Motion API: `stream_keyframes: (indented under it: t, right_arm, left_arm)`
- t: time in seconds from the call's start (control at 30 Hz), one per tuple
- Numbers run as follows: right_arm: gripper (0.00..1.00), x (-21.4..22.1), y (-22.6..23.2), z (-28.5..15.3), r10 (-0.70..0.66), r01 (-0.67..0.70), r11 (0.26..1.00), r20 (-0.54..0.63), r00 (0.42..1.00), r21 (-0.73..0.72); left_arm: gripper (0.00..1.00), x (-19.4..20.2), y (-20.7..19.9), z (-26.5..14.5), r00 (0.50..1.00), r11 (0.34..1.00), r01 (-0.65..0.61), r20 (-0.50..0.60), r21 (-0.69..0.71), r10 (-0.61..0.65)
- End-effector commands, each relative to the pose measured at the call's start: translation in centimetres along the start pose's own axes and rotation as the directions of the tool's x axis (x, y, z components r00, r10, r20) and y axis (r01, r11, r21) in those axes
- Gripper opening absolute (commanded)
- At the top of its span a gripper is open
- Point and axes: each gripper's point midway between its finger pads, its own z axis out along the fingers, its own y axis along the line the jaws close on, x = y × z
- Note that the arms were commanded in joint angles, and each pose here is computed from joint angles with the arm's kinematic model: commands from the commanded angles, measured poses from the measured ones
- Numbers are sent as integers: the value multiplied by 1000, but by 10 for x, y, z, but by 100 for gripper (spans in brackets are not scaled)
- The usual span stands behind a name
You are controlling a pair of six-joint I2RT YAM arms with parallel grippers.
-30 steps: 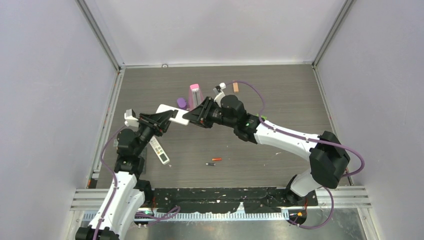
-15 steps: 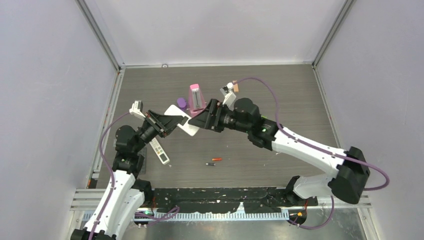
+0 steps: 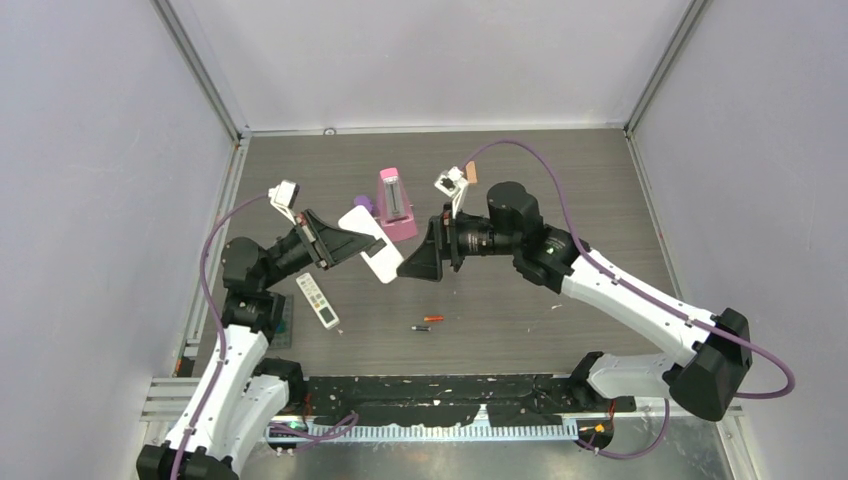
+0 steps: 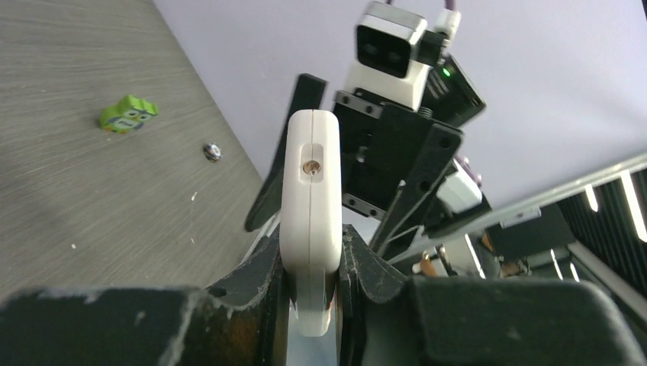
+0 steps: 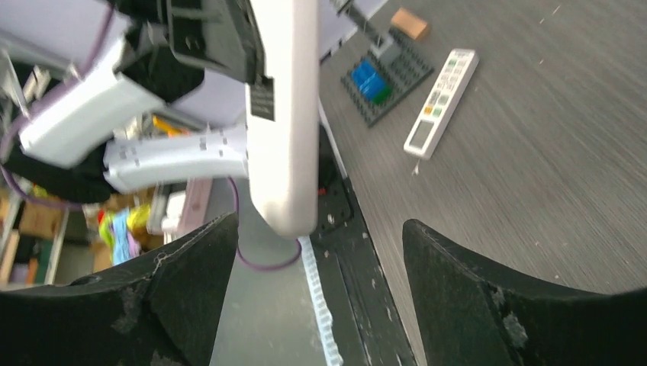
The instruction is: Load the batteries into the remote control
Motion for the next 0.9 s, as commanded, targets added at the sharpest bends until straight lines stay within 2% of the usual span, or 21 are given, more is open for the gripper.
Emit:
stream_keyframes:
  t: [0.0, 0.13, 0.53, 0.63, 0.87]
  right_arm:
    - [84, 6, 27, -5, -185, 168, 973, -102, 977, -158]
    - [82, 6, 36, -2, -217, 191, 960, -118, 969, -203]
    - [62, 12, 36, 23, -207, 169, 960, -158, 966, -223]
    - [55, 9, 42, 29, -184, 146, 960, -144, 972, -241]
    - [27, 9, 36, 39, -122, 88, 971, -143, 982, -224]
  left_arm:
    - [0, 8, -40, -4, 980, 976, -159, -93, 151, 175]
    - [0, 11, -44, -5, 972, 969, -173, -128, 175, 196]
    - [0, 12, -45, -4, 967, 967, -176, -150, 186, 205]
    - [0, 13, -45, -5, 965, 965, -180, -158, 190, 211]
    - [0, 14, -44, -5, 967, 968, -170, -157, 183, 199]
